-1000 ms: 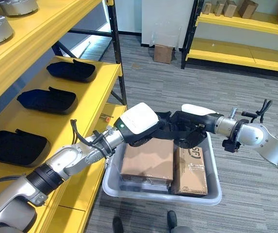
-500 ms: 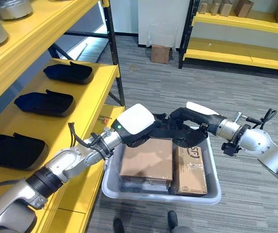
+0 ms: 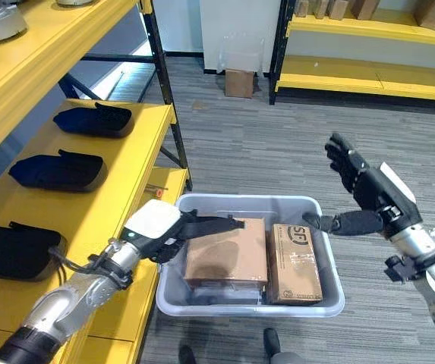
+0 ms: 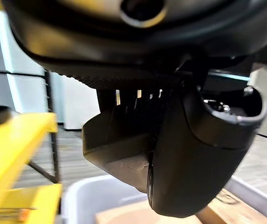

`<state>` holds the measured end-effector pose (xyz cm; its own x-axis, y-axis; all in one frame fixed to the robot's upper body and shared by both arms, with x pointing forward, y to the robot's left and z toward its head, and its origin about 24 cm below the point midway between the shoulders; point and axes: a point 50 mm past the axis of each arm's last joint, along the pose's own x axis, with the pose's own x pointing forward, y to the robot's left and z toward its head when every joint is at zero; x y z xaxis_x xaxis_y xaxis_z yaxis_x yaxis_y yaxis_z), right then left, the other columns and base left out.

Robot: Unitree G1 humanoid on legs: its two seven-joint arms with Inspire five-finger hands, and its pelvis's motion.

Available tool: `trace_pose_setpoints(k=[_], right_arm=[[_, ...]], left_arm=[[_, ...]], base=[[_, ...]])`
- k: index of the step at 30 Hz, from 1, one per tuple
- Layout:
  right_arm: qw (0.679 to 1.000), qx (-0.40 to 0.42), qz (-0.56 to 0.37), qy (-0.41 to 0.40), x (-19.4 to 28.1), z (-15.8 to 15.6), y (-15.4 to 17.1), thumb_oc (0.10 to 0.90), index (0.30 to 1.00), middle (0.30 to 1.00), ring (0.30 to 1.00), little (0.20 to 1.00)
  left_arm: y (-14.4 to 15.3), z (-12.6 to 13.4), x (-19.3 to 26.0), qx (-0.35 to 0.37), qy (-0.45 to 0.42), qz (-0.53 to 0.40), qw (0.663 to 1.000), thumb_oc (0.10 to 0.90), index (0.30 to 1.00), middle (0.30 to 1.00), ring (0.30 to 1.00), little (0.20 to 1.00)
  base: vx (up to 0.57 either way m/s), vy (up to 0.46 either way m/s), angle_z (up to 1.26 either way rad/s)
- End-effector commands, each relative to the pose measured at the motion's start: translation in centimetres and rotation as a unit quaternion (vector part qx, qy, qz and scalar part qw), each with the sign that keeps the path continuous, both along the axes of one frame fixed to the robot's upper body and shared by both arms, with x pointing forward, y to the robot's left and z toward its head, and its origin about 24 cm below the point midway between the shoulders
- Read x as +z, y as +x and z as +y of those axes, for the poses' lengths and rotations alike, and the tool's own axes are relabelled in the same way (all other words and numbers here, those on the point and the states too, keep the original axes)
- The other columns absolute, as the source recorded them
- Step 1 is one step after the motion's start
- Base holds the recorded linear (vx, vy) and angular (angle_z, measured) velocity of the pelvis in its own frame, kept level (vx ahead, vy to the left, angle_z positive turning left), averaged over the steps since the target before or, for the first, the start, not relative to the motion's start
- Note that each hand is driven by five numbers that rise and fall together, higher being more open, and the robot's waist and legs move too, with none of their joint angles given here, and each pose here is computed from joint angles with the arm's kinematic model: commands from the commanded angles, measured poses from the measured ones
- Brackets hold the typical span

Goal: Move parts from the plastic box to the shelf.

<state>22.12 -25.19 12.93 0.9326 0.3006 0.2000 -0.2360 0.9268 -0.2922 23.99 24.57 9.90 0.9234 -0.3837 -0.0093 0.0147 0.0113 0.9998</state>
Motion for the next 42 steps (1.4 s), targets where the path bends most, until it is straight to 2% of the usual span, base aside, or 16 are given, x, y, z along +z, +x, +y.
trace_pose_setpoints(k=[1, 4, 10, 23, 27, 32, 39, 42], right_arm=[[0.991, 0.002, -0.137, -0.012, 5.4, -0.5, -0.5, 0.9, 1.0, 1.0, 1.0, 1.0], [0.992, -0.043, -0.118, 0.012, 3.8, -1.5, -1.0, 0.9, 1.0, 1.0, 1.0, 1.0], [0.992, -0.057, -0.107, 0.021, 2.8, -1.4, -0.6, 0.9, 1.0, 1.0, 1.0, 1.0], [0.984, 0.042, -0.175, 0.018, 6.3, 3.2, 2.7, 0.9, 1.0, 1.0, 1.0, 1.0], [0.982, 0.014, -0.186, 0.0, 6.7, 2.1, 2.3, 0.9, 1.0, 1.0, 1.0, 1.0], [0.982, -0.031, -0.182, 0.027, 5.8, 0.5, 1.2, 0.9, 1.0, 1.0, 1.0, 1.0], [0.98, -0.118, -0.156, 0.048, 3.8, -2.4, -0.7, 0.9, 1.0, 1.0, 1.0, 1.0], [0.978, -0.133, -0.151, 0.049, 3.4, -2.7, -1.0, 0.9, 1.0, 1.0, 1.0, 1.0]], left_arm=[[0.7, 0.0, 7.0, -0.027, -0.03, -0.156, 0.987, 0.4, 0.3, 0.3, 0.3, 0.3], [-0.7, 0.6, 7.9, -0.02, -0.031, -0.178, 0.983, 0.4, 0.3, 0.3, 0.3, 0.3], [-2.4, 1.1, 9.7, -0.015, -0.029, -0.213, 0.976, 0.4, 0.3, 0.3, 0.3, 0.3], [-4.2, 2.8, 10.5, 0.034, -0.031, -0.242, 0.969, 0.4, 0.3, 0.3, 0.3, 0.3], [-4.3, 2.4, 10.7, 0.021, -0.012, -0.241, 0.97, 0.4, 0.3, 0.3, 0.3, 0.3], [-4.3, 2.1, 11.3, 0.016, -0.027, -0.27, 0.962, 0.4, 0.3, 0.3, 0.3, 0.3], [-4.0, 1.8, 12.2, 0.013, -0.033, -0.298, 0.954, 0.4, 0.3, 0.3, 0.3, 0.3], [-4.3, 1.8, 12.2, 0.012, -0.025, -0.3, 0.954, 0.4, 0.3, 0.3, 0.3, 0.3]], base=[[0.0, -0.033, -0.03], [0.0, -0.041, -0.01], [-0.03, -0.071, -0.02], [-0.17, -0.227, -0.05], [-0.16, -0.172, 1.23], [-0.18, -0.044, 1.2], [-0.11, 0.175, 0.95], [0.04, 0.197, 0.52]])
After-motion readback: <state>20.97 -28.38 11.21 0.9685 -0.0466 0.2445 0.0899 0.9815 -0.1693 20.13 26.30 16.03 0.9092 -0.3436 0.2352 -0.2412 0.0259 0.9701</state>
